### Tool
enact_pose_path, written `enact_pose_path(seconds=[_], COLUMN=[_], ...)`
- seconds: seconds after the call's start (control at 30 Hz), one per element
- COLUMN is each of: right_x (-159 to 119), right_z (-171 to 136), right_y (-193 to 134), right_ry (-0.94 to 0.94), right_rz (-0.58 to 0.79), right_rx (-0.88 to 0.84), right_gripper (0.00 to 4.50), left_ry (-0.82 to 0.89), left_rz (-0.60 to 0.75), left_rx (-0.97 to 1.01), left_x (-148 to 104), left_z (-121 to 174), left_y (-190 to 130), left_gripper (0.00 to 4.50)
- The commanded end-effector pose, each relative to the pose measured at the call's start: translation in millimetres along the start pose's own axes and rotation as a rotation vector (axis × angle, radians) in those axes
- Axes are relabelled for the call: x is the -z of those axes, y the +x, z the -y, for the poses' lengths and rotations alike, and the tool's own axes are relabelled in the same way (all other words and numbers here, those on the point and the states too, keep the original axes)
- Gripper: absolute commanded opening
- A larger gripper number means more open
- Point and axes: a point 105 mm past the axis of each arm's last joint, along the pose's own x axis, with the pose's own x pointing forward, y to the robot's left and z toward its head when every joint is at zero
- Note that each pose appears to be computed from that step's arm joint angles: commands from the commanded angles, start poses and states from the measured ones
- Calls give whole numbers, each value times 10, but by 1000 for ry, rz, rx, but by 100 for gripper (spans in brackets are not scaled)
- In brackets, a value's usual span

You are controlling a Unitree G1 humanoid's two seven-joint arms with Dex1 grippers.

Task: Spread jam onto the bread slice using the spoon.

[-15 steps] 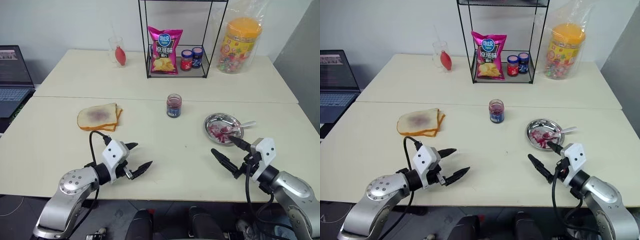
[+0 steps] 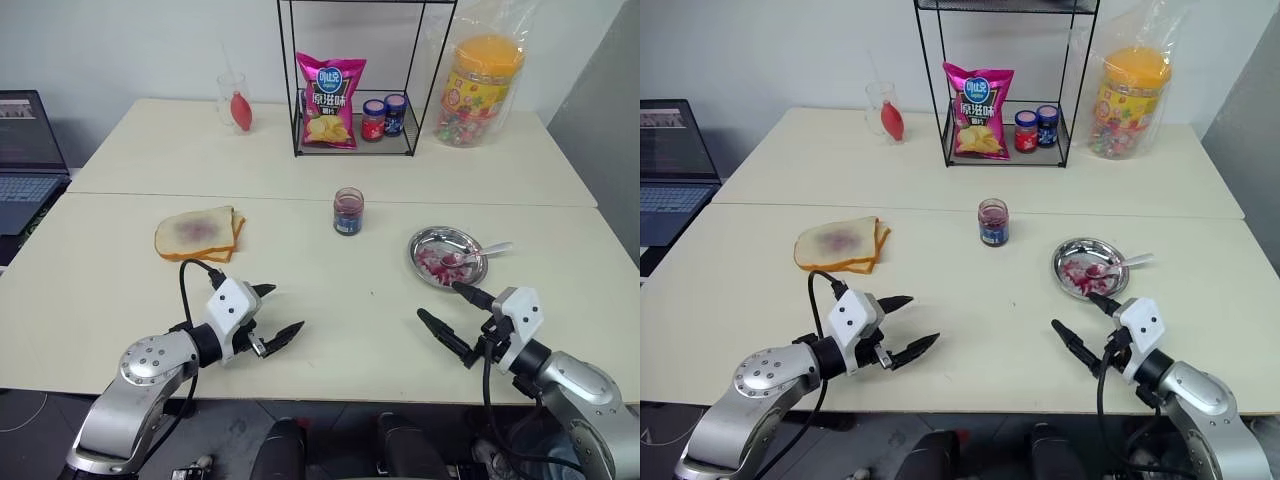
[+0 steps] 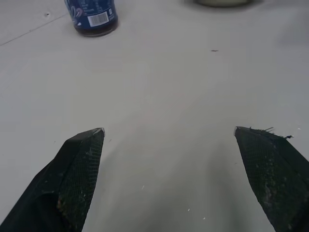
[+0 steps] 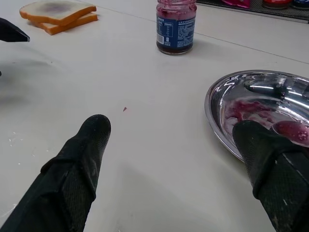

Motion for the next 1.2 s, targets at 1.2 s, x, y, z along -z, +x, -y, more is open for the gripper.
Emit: enact_pose_path(seconds=[1.2], right_x=[-738], right_z=[-550], right_y=[616], right_ry=[-142], right_rz=[90], right_rx=[-403], right_gripper=[447], left_ry=[-783], left_rz=[128], left_rx=[-1027], left_x=[467], left_z=[-1801], left_y=[-496], left_gripper=[450])
